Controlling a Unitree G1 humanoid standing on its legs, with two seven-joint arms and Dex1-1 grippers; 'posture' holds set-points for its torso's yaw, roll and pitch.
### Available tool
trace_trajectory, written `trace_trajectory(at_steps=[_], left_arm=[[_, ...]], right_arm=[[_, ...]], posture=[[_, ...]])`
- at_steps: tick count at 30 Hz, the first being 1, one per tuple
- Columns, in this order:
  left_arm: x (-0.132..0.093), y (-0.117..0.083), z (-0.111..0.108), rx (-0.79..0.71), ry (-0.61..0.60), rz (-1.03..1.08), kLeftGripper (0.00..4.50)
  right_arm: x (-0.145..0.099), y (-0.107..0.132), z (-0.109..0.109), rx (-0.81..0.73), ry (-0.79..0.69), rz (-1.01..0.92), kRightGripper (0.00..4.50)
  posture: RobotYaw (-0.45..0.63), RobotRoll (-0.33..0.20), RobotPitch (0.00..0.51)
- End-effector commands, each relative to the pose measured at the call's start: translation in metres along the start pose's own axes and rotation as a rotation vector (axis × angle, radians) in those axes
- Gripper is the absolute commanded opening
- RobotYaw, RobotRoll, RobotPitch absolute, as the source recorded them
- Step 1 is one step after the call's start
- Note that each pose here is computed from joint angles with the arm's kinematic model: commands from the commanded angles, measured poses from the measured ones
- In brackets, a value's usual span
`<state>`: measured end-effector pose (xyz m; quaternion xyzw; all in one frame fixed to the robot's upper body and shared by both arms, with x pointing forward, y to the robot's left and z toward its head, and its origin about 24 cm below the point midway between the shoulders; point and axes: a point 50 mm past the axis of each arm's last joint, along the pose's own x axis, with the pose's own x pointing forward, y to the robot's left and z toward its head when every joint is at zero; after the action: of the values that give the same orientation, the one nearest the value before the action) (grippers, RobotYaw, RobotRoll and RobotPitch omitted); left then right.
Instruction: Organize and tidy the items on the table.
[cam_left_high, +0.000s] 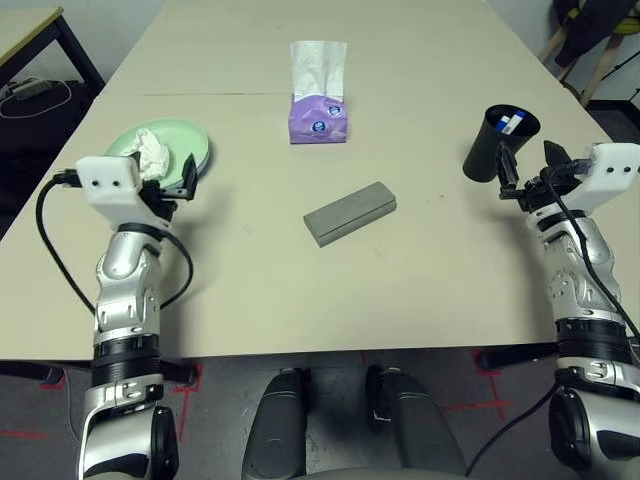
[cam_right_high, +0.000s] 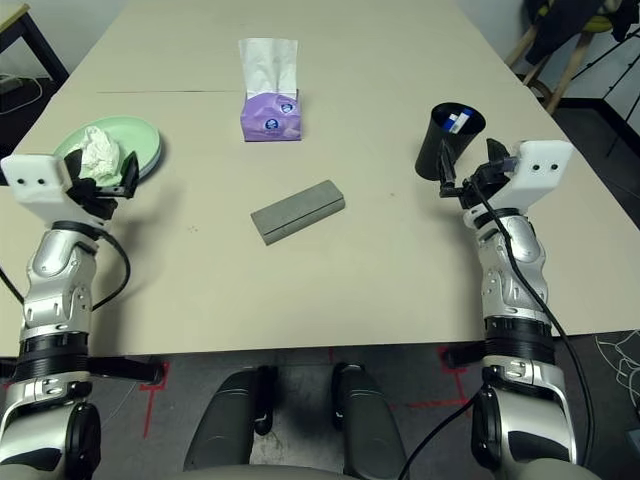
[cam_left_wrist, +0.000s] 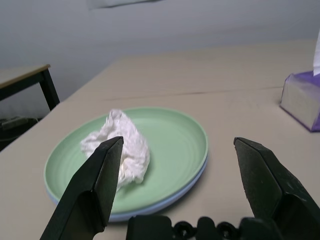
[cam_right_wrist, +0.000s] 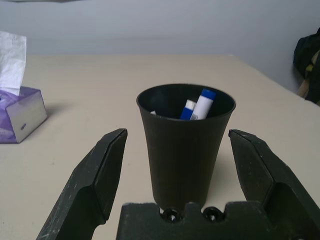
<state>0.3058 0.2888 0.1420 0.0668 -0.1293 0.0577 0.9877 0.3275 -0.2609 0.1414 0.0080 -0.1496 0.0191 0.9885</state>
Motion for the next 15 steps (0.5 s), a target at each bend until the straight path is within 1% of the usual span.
trace_trajectory(at_steps=[1,6,15], left_arm=[[-0.005,0.008,-0.006,-0.029,0.034,0.027,4.50],[-0.006,0.010,-0.011,-0.056,0.073,0.006,4.50],[-0.005,0.015,-0.010,-0.052,0.082,-0.020,4.50]], right_arm=[[-0.004,-0.007,-0.001,0.009,0.017,-0.013,4.45],[-0.009,-0.013,0.001,0.008,0.024,-0.031,4.45],[-0.016,-0.016,0.002,-0.004,0.039,-0.050,4.45]], posture=[[0.07,0.000,0.141],[0.05,0.000,0.137],[0.04,0.000,0.138]])
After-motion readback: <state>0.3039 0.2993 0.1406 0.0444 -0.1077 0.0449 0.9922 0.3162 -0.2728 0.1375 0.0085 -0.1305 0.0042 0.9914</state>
